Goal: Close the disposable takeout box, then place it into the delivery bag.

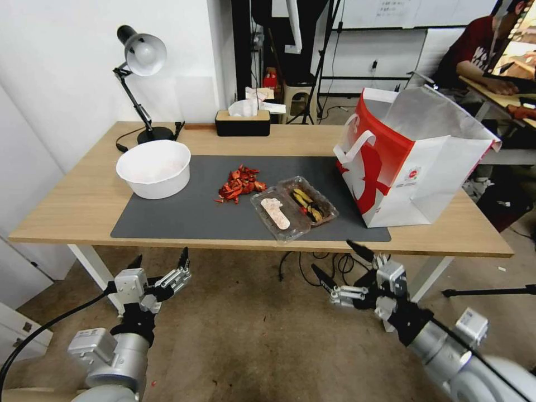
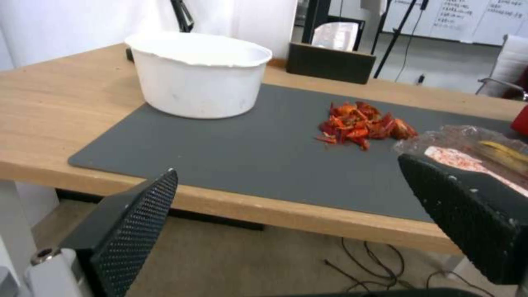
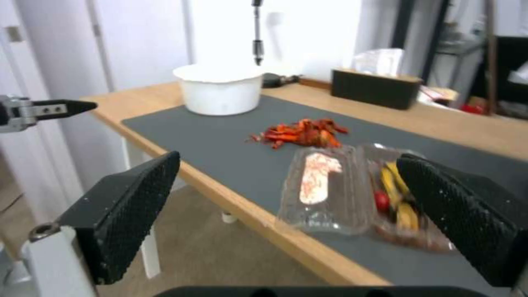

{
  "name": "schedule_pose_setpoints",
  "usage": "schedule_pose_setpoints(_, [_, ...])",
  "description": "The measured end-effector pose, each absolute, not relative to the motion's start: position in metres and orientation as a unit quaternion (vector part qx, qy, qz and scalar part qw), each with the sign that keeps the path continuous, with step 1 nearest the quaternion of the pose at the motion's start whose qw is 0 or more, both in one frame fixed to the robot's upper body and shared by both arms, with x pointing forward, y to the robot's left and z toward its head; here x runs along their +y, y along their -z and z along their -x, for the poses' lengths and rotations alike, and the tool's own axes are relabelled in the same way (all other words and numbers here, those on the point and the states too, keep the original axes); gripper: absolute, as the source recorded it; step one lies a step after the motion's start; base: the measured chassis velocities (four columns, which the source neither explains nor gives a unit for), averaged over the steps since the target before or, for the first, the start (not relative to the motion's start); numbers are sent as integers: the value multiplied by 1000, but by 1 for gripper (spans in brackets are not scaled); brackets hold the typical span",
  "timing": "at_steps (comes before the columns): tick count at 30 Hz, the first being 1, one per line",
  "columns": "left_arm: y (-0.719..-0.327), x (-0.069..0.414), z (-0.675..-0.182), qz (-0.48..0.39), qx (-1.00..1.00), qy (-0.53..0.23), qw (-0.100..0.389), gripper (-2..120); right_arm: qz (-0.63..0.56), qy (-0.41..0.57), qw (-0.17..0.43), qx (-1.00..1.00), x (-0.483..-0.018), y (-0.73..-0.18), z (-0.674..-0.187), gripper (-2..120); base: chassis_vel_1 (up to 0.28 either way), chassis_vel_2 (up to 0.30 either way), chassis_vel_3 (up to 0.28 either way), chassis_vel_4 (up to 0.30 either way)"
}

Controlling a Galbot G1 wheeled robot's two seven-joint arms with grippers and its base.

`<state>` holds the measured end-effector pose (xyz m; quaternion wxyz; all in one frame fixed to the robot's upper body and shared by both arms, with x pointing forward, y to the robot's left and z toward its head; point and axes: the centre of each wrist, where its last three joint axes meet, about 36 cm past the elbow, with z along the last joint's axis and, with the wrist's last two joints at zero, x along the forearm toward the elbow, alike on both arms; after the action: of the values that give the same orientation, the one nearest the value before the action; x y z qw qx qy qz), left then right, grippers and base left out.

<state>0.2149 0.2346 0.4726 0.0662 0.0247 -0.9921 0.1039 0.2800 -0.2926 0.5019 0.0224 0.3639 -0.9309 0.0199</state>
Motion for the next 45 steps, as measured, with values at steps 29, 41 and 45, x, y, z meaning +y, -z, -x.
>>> schedule_pose_setpoints(29, [-455,237,-212,-56,-991,-102,72,100,-439,-147,237,-854,-294,-524,-480,100,0,0,0,0])
schedule_pose_setpoints(41, [-456,241,-209,-67,-991,-90,71,100,-442,-150,270,-842,-267,-518,-492,100,0,0,0,0])
schedule_pose_setpoints(45, [-457,241,-208,-70,-991,-83,72,100,-438,-154,273,-843,-264,-520,-492,100,0,0,0,0])
